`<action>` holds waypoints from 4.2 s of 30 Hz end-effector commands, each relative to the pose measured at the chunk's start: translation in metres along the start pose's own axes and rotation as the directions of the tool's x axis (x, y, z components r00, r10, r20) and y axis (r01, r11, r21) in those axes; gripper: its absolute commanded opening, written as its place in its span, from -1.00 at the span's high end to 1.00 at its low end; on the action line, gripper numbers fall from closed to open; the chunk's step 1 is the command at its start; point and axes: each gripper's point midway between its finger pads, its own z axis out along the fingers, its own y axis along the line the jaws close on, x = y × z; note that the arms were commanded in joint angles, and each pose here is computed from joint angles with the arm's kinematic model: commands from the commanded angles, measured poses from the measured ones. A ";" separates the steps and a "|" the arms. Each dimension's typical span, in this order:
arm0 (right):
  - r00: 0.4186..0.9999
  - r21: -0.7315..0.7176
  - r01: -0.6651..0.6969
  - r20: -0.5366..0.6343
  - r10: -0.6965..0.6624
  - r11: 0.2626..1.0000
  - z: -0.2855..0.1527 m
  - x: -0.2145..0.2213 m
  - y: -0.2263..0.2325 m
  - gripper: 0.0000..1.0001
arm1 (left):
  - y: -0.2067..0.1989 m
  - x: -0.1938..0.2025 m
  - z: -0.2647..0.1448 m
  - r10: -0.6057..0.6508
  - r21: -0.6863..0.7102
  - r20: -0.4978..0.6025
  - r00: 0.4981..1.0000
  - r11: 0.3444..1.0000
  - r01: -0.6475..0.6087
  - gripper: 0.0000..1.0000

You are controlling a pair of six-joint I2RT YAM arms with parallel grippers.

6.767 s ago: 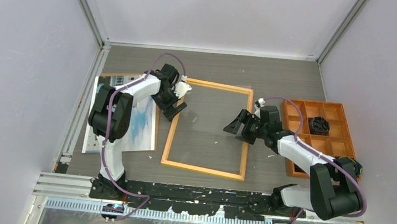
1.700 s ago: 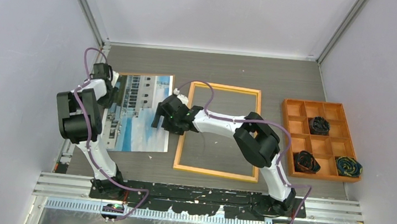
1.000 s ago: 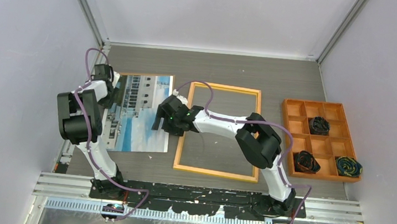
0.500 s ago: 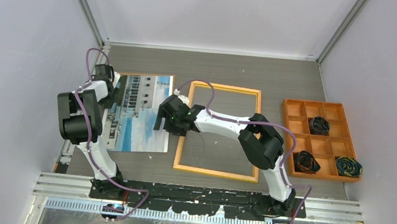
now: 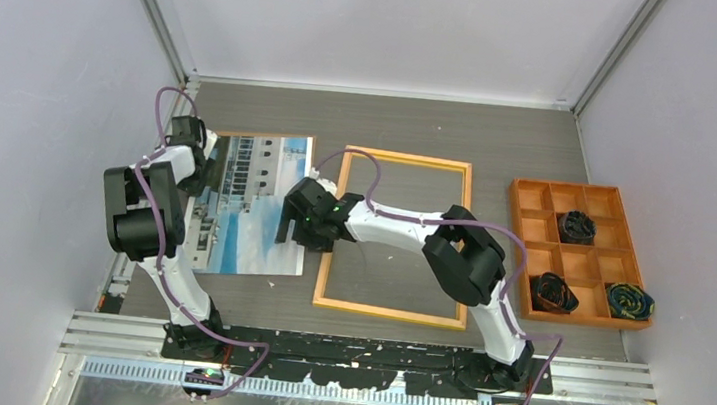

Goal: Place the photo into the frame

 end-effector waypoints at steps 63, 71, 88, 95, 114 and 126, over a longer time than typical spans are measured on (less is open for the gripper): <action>0.931 -0.406 -0.365 -0.166 0.326 0.838 -0.034 0.003 0.062 -0.52 | -0.025 0.020 0.007 0.062 0.074 -0.046 0.997 0.996 -0.058 -0.33; 0.923 -0.255 -0.379 -0.177 0.342 0.890 -0.019 0.033 0.030 -0.42 | -0.024 0.020 0.004 0.058 0.077 -0.042 0.997 0.996 -0.055 -0.32; 0.938 -0.093 -0.294 -0.220 0.269 0.951 -0.016 0.080 0.025 -0.43 | -0.023 0.020 0.000 0.080 0.084 -0.046 0.996 0.994 -0.076 -0.31; 0.933 -0.105 -0.325 -0.195 0.301 0.940 -0.006 0.085 0.028 -0.45 | -0.024 0.023 -0.001 0.090 0.088 -0.048 0.995 0.992 -0.086 -0.31; 0.943 -0.433 -0.298 0.007 0.333 0.851 -0.033 0.037 0.082 -0.30 | -0.028 0.029 -0.005 0.130 0.117 -0.064 0.989 0.986 -0.122 -0.30; 0.949 -0.470 -0.249 0.056 0.310 0.847 -0.032 0.020 0.087 -0.16 | -0.034 0.033 -0.006 0.146 0.155 -0.077 0.986 0.979 -0.133 -0.31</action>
